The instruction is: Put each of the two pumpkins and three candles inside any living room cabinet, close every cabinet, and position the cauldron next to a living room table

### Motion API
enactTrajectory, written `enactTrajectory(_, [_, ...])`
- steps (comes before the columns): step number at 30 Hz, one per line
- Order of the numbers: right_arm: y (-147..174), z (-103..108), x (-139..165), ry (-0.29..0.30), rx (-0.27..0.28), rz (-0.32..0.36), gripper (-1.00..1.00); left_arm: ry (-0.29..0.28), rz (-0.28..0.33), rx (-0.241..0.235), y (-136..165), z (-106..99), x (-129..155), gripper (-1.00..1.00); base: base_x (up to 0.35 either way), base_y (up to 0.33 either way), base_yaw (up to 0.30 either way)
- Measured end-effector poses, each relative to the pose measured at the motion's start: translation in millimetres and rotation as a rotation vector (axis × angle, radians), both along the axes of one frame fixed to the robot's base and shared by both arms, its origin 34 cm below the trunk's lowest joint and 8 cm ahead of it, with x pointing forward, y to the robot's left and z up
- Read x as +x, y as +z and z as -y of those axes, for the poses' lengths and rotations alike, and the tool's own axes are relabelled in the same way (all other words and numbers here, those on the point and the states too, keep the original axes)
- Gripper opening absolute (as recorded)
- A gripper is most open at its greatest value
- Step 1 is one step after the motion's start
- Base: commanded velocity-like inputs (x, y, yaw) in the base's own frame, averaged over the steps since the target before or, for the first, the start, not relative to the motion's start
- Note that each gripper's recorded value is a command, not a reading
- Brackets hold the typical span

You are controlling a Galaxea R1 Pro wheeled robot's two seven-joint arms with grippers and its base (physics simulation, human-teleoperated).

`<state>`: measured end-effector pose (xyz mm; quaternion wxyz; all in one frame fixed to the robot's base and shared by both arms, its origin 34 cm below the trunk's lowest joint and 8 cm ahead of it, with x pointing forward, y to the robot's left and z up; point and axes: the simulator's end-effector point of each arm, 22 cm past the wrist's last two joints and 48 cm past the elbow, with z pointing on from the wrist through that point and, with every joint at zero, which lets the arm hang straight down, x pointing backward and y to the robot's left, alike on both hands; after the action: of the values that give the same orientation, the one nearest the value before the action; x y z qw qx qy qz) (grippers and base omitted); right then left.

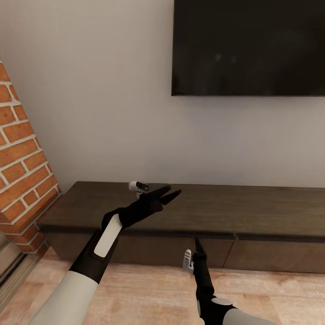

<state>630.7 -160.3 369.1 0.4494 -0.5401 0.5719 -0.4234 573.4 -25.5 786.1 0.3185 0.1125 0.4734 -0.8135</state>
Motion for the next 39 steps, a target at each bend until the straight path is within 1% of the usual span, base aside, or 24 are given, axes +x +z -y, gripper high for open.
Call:
enactTrajectory(4, [-9.3,-0.4,-2.4,0.0,0.001,-0.016,1.0,0.0,-0.015,0.0,-8.2,-0.1,4.5,1.0,0.0,0.0,0.0])
enactTrajectory(12, [-4.7,-0.9,0.3,-0.003,0.005,0.0,1.0,0.001,-0.023,0.002,-11.4,-0.9,5.5,1.0,0.0,0.0,0.0])
enactTrajectory(18, [-4.6,0.0,0.2,-0.009,0.007,0.0,1.0,0.0,-0.024,0.0,-10.8,-0.3,5.5,1.0,0.126,0.0,0.0])
enactTrajectory(30, [-5.7,-4.2,-1.2,-0.009,0.011,-0.006,1.0,0.0,-0.025,0.0,-11.0,-0.3,5.6,1.0,0.013,0.0,0.0])
enactTrajectory(39, [-6.2,-5.2,-1.8,-0.009,0.011,-0.008,1.0,-0.001,-0.023,-0.002,-10.4,-0.2,5.1,1.0,0.108,0.0,0.0])
